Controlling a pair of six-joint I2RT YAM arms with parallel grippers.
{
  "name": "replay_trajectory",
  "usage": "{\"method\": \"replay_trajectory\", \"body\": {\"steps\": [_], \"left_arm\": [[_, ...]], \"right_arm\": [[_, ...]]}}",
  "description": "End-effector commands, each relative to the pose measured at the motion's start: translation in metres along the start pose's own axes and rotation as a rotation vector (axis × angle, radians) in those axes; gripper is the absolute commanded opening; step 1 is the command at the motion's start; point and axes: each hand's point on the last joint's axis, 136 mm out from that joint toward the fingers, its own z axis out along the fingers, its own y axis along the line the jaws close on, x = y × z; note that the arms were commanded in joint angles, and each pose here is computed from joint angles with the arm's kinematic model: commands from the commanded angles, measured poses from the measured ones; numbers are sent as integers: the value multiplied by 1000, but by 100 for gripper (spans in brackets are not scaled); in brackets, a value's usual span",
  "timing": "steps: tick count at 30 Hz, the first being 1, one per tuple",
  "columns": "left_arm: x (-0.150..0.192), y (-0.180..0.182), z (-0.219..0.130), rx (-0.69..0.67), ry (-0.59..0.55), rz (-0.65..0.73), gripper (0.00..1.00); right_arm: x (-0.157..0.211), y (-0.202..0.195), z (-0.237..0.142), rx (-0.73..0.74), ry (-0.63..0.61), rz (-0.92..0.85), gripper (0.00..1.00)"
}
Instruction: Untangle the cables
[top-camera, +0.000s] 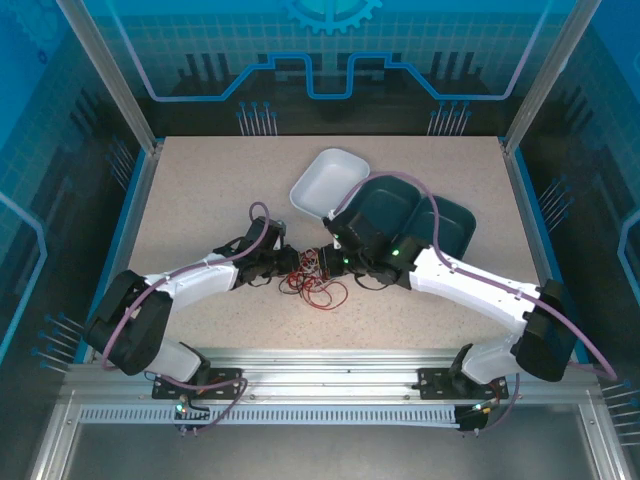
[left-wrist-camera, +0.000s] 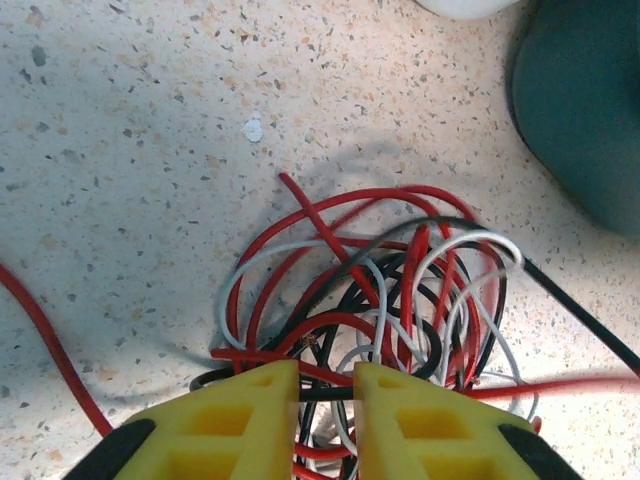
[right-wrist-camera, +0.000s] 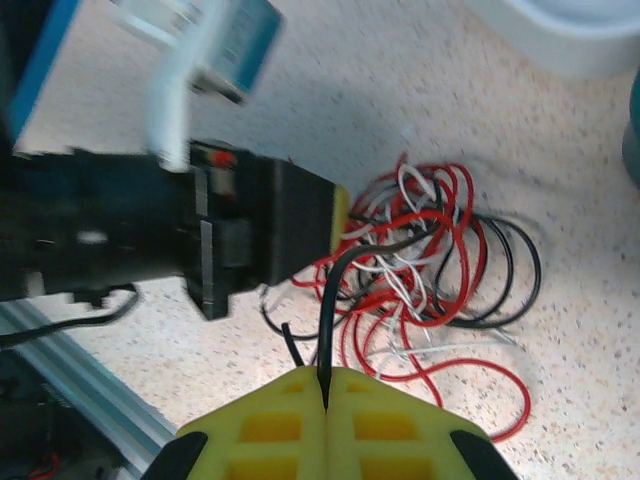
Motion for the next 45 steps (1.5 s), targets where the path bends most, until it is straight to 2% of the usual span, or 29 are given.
{"method": "replay_trajectory", "body": {"steps": [1,13,25,38,45], "left_arm": [[6,12,1,-51,11,-11,19],[1,11,4,-45,-17,-35,18],[3,16,4,-61,-19,-47,18],[2,19,0,-74,-39,-49,18],[0,18,0,-72,-44,-50,18]], "right_arm": [[-29,18,-35,-34,-117,-89,0],[-87,55,-119,-152,-378,-225,0],[-117,87,-194,-260,-506,-356,0],[-152,104,-264,-278,-669,-435,0],[-176,104,-294,-212,-754,-456,0]]}}
